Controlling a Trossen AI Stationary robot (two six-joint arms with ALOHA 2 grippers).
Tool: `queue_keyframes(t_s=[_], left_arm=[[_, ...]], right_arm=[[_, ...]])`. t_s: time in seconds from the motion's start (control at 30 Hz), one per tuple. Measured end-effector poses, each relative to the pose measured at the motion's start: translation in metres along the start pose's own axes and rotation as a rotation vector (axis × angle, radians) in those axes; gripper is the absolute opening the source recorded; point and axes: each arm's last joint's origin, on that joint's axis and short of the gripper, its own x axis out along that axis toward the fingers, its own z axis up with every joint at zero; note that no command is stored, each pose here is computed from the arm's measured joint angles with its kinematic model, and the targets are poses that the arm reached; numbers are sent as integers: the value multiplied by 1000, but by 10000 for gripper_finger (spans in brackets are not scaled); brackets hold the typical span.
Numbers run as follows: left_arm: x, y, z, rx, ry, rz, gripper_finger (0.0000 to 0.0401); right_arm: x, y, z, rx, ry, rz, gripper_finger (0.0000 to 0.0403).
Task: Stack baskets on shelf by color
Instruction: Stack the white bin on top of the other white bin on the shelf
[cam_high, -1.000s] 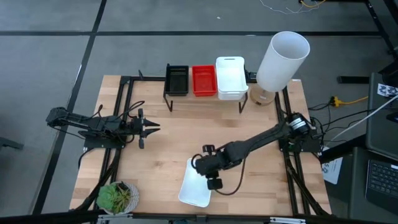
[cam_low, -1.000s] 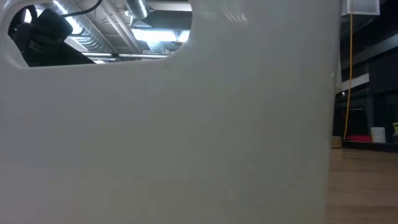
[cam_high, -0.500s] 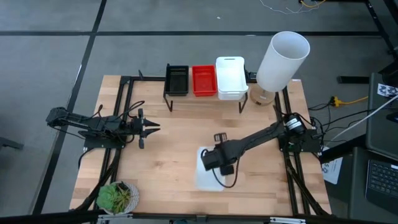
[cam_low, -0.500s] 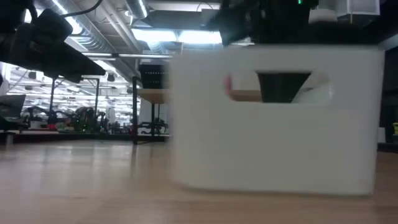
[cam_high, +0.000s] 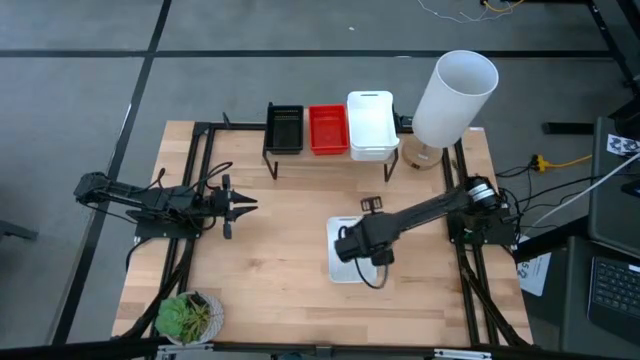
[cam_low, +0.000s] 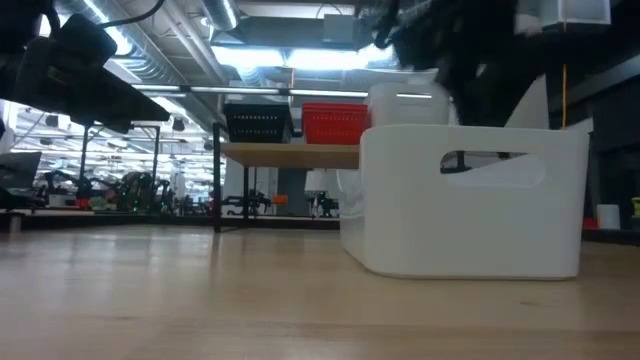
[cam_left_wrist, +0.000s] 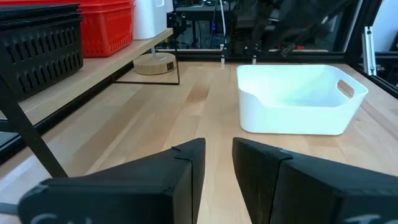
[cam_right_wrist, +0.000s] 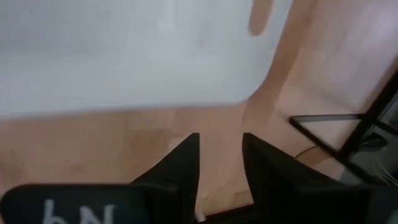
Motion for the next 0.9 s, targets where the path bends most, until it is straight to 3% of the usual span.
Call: queue_keyframes(t_s=[0.13, 0.27, 0.43, 0.7, 0.9], left_arm=[[0, 0, 0, 0, 0, 0, 75], [0, 0, 0, 0, 0, 0, 75], [0, 0, 0, 0, 0, 0, 75], [0, 0, 0, 0, 0, 0, 75], [0, 0, 0, 0, 0, 0, 74]], right_arm=[[-33, 7, -27, 90, -81, 44, 122], [-62, 23, -36, 191, -300, 124, 122], [-63, 50, -19, 98, -492, 180, 122], [-13, 47, 4, 40, -443, 191, 122], [2, 39, -18, 14, -185, 159, 122]])
